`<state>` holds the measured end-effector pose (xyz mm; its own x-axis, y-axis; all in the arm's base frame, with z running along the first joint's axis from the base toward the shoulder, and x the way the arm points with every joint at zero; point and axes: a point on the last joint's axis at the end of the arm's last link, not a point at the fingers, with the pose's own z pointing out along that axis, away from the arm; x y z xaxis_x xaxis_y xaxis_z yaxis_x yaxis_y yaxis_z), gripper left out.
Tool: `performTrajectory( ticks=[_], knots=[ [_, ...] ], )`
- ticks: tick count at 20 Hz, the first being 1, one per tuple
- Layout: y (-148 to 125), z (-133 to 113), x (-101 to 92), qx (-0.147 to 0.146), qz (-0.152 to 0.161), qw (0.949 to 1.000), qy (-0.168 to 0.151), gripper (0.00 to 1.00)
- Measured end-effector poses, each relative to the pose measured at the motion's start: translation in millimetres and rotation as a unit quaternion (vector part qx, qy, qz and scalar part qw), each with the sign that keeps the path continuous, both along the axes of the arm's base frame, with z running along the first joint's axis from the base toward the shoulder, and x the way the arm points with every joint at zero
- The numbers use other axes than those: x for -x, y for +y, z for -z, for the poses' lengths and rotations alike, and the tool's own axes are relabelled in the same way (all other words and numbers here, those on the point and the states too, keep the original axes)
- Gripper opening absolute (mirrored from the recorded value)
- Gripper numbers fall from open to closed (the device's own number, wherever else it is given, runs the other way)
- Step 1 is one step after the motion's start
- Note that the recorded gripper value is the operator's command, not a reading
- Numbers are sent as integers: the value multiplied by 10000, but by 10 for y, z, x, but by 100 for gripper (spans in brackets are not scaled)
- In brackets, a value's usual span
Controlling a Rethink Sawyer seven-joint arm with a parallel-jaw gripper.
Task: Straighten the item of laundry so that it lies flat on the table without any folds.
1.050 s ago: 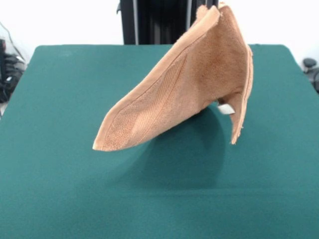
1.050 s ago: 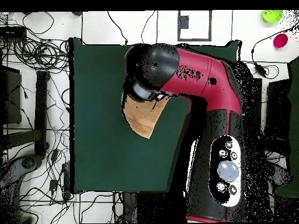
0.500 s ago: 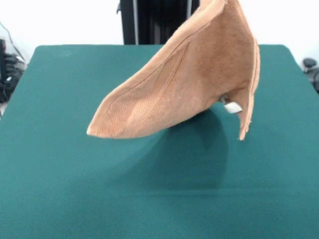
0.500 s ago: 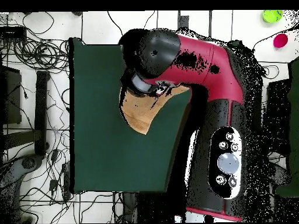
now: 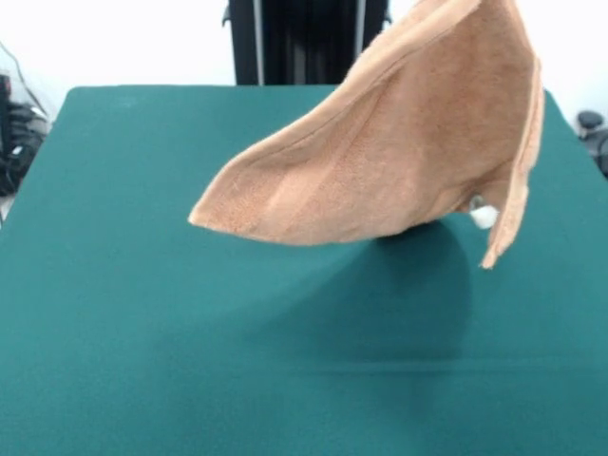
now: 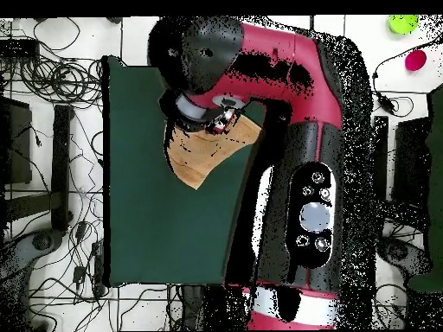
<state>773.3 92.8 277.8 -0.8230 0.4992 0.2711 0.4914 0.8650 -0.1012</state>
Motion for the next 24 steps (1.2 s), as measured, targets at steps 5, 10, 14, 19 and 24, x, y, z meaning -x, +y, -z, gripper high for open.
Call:
performTrajectory(
  ticks=[5,10,14,19,24],
  knots=[
    [33,55,-113,-41,-32,9999,120,0],
    [-38,146,-224,-69,-9,9996,276,0],
    [-132,168,-256,-75,43,9995,315,0],
    [-235,144,-265,-76,106,9994,335,0],
    [-399,-36,-257,-119,195,9981,572,0]
  ],
)
